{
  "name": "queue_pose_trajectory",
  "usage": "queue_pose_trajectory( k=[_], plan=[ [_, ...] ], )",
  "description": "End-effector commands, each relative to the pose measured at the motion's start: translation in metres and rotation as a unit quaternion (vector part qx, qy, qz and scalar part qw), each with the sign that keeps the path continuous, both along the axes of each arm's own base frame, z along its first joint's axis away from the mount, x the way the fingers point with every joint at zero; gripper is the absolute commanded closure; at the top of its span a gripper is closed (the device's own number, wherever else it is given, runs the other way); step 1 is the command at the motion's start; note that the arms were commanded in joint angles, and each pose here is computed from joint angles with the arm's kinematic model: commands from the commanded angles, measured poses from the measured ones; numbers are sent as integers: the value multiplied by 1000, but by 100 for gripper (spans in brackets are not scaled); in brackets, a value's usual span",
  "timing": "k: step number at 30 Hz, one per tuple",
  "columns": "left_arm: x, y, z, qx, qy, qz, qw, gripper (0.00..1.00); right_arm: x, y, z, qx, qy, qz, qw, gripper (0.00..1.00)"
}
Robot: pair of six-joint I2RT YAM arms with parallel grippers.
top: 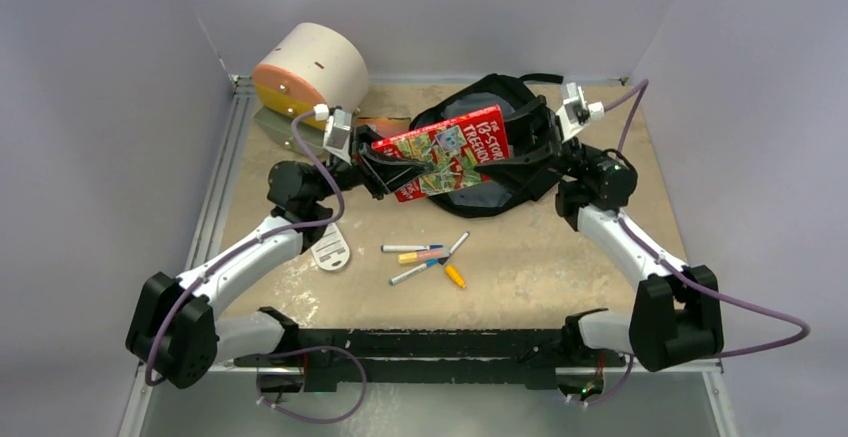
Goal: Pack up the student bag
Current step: Pick up the book from the center of the board.
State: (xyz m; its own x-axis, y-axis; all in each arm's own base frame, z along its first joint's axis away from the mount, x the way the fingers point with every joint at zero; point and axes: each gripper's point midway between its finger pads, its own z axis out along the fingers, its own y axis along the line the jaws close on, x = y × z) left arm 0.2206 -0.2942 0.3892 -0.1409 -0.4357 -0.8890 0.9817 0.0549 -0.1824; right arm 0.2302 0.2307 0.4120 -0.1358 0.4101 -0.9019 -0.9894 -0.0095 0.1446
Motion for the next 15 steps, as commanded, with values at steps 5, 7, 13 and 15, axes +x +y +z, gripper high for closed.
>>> queue_pose_trajectory(
  k=[5, 7, 13, 15],
  plan=[
    [61, 42, -5, 19, 91, 207, 974, 100, 10, -20, 14, -13, -219, -181, 959, 10],
    [80, 53, -27, 49, 142, 258, 954, 100, 50, -35, 12, -44, -192, -283, 939, 9],
    [98, 68, -66, 104, 209, 314, 920, 100, 128, -68, -27, -149, -83, -427, 888, 11],
    [102, 71, -74, 121, 229, 326, 909, 100, 145, -73, -37, -161, -48, -453, 876, 11]
  ],
)
